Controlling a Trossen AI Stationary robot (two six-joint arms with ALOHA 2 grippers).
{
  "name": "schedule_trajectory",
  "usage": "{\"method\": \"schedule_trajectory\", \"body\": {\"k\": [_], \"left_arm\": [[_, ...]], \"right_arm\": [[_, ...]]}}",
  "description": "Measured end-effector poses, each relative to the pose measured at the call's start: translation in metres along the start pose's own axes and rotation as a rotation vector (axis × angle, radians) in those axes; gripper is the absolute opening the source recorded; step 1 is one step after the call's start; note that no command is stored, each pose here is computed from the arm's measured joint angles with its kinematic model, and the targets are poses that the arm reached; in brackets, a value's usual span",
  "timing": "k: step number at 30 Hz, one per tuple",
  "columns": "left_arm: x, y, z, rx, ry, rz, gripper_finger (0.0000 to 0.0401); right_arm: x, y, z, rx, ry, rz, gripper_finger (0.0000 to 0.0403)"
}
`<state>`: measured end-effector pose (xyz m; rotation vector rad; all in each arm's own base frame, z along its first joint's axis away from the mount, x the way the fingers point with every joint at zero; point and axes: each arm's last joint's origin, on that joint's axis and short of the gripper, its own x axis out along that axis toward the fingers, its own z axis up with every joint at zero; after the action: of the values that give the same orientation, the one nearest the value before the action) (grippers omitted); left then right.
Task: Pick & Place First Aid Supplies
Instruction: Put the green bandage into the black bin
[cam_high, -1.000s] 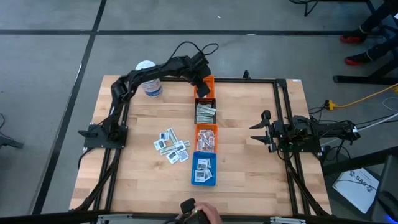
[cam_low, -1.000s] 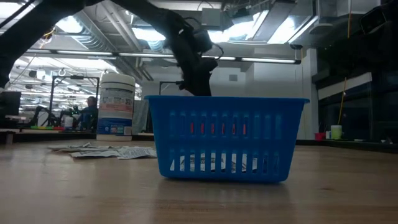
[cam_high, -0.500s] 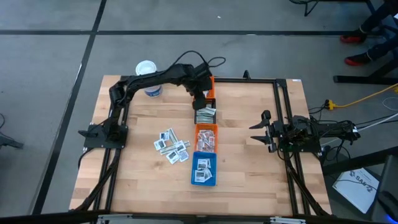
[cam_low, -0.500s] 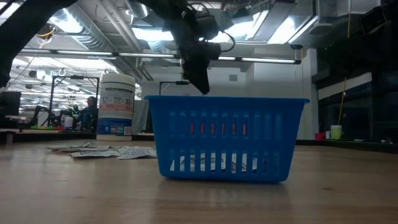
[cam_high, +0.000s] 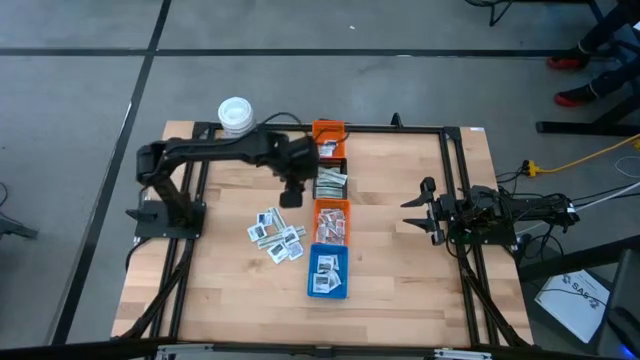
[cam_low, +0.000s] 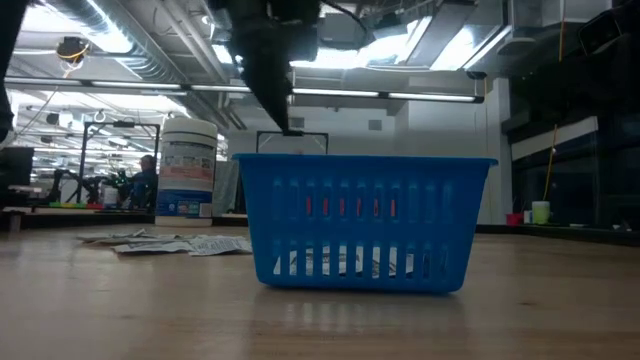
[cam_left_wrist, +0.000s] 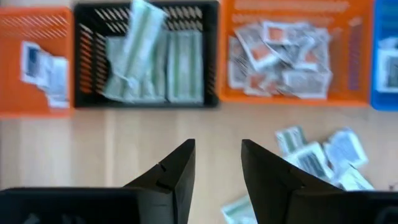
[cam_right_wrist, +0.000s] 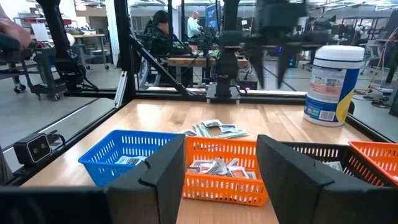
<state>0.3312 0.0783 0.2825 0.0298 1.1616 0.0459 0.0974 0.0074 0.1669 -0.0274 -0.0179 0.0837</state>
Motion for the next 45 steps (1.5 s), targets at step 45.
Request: {"method": "schedule_trajectory", "body": {"k": [45], "left_arm": [[0.057,-0.164,-0.122,-0.005,0.164,-0.036,0.0113]], "right_arm": [[0.0,0.0,0.0,0.0,0.0,0.0,0.0195]]}}
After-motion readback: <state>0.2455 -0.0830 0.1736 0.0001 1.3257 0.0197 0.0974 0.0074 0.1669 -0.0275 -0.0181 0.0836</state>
